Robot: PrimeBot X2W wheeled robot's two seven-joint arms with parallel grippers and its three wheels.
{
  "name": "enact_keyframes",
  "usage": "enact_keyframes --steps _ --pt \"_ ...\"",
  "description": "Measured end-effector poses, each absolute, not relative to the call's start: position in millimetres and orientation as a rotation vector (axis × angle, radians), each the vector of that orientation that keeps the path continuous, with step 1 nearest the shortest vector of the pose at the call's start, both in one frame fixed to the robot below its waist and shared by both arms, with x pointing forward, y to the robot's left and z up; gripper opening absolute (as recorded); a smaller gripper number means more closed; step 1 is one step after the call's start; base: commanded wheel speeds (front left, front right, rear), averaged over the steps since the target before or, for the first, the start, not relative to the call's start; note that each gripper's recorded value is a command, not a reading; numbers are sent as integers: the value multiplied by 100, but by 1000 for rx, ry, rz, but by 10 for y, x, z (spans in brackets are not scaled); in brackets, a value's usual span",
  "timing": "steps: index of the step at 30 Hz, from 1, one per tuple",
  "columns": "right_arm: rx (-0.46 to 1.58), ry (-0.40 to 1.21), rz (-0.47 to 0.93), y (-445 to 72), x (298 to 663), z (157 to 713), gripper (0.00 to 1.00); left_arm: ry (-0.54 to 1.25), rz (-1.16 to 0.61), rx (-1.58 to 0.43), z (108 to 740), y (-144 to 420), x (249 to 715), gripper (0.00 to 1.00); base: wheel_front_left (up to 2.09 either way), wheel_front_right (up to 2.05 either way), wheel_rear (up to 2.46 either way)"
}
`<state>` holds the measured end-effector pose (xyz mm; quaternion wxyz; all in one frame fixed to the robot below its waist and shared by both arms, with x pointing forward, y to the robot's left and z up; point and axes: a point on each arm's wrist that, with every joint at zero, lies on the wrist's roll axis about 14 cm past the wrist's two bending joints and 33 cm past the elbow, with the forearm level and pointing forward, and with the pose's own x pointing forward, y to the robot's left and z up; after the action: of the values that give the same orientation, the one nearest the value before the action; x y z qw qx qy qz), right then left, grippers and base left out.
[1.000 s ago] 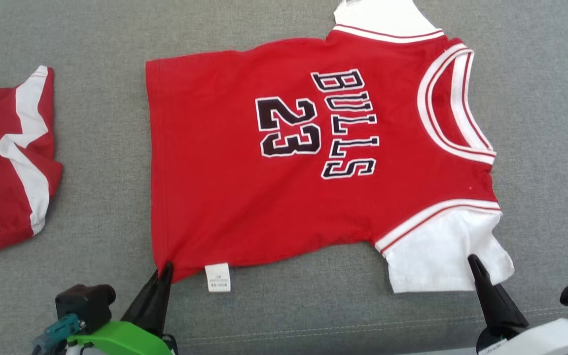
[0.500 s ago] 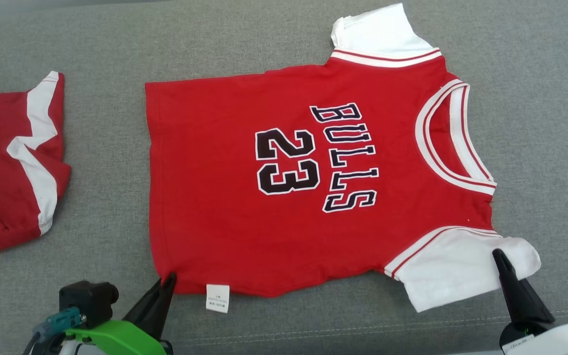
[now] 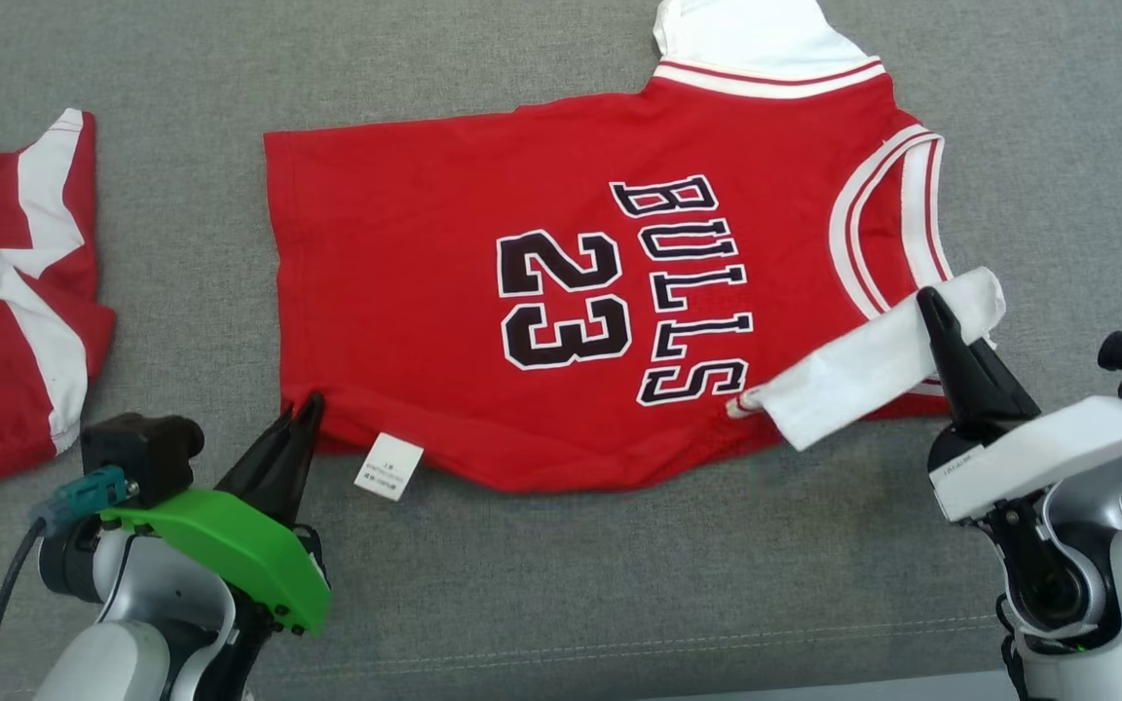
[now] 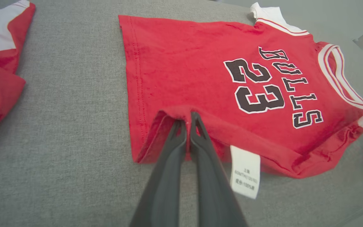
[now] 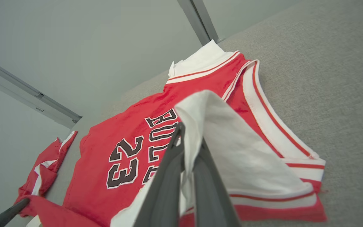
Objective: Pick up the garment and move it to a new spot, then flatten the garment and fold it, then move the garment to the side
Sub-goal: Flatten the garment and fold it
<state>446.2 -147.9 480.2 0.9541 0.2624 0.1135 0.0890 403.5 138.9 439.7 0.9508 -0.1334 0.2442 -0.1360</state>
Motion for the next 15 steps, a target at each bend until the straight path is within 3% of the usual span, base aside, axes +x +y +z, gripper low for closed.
enact_keyframes --steps 15 --pt "544 257 183 -1431 5044 4541 0 535 -193 -354 4076 1485 4313 0 0 0 0"
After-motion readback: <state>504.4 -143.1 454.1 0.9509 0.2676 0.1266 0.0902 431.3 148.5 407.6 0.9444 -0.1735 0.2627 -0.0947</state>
